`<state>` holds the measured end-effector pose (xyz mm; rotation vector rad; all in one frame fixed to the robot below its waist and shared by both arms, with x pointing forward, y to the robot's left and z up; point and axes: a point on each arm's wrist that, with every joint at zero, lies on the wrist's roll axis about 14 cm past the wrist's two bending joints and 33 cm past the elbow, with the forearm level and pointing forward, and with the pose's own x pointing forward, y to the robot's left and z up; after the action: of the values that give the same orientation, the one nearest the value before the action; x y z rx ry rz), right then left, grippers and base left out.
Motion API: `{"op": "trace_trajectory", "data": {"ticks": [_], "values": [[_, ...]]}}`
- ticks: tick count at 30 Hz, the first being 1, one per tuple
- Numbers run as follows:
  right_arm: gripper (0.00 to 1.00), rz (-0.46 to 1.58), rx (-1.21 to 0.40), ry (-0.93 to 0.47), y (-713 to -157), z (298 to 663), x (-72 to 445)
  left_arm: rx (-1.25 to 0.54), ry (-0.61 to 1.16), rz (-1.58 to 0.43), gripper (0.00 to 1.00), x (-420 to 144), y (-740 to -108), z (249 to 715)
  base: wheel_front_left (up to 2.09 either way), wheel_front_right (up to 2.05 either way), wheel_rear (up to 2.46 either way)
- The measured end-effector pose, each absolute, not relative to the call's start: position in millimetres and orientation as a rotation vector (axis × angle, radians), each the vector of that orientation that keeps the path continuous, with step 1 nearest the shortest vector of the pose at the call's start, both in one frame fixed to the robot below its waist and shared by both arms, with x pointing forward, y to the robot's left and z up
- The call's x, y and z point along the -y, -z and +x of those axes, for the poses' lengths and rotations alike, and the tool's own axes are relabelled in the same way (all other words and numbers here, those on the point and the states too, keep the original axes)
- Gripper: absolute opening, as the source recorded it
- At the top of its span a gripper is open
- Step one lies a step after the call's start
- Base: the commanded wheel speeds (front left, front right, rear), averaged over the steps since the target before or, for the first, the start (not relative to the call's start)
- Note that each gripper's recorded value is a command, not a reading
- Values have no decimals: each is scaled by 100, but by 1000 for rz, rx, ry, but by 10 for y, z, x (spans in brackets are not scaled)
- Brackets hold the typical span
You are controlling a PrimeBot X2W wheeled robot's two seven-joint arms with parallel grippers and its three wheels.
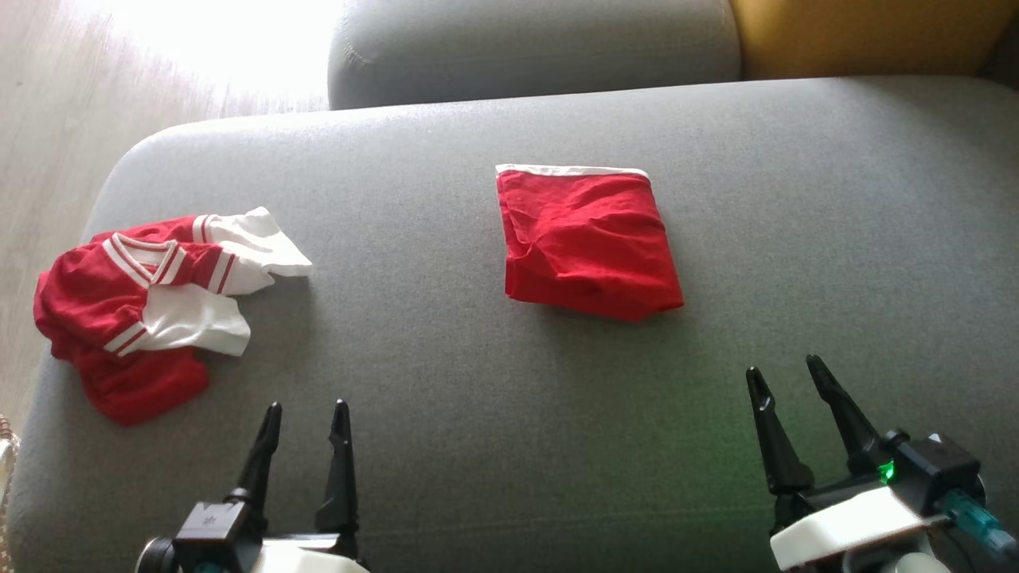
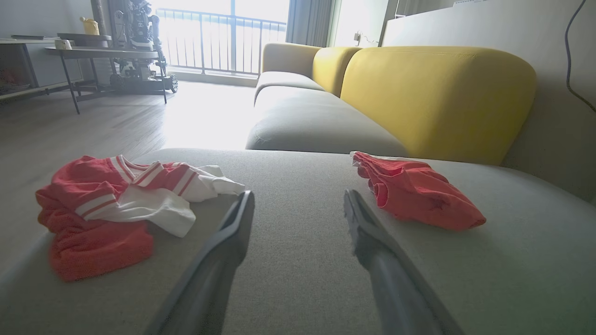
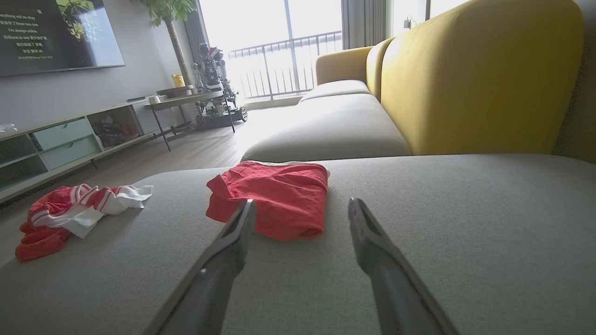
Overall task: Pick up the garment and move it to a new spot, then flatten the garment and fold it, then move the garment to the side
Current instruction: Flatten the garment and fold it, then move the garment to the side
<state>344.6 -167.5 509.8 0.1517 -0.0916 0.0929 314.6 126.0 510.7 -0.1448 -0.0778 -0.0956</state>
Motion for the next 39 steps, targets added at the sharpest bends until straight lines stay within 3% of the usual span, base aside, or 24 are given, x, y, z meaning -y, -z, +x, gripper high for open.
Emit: {"op": "trace_trajectory", "data": {"ticks": [18,24,33,39], "values": [[100,176,70,-93,-5031,3467,1662,77,85,-145,100,-1288,-5103,3125,0,0,0],[100,248,-47,-81,-4663,3483,1618,67,85,-148,100,-1277,-5077,3119,0,0,0],[100,340,-56,-107,-4798,4286,1464,27,91,-148,100,-1252,-4967,3233,0,0,0],[100,431,-208,-113,-4622,4717,1392,47,85,-142,100,-1292,-5015,3437,0,0,0]]}}
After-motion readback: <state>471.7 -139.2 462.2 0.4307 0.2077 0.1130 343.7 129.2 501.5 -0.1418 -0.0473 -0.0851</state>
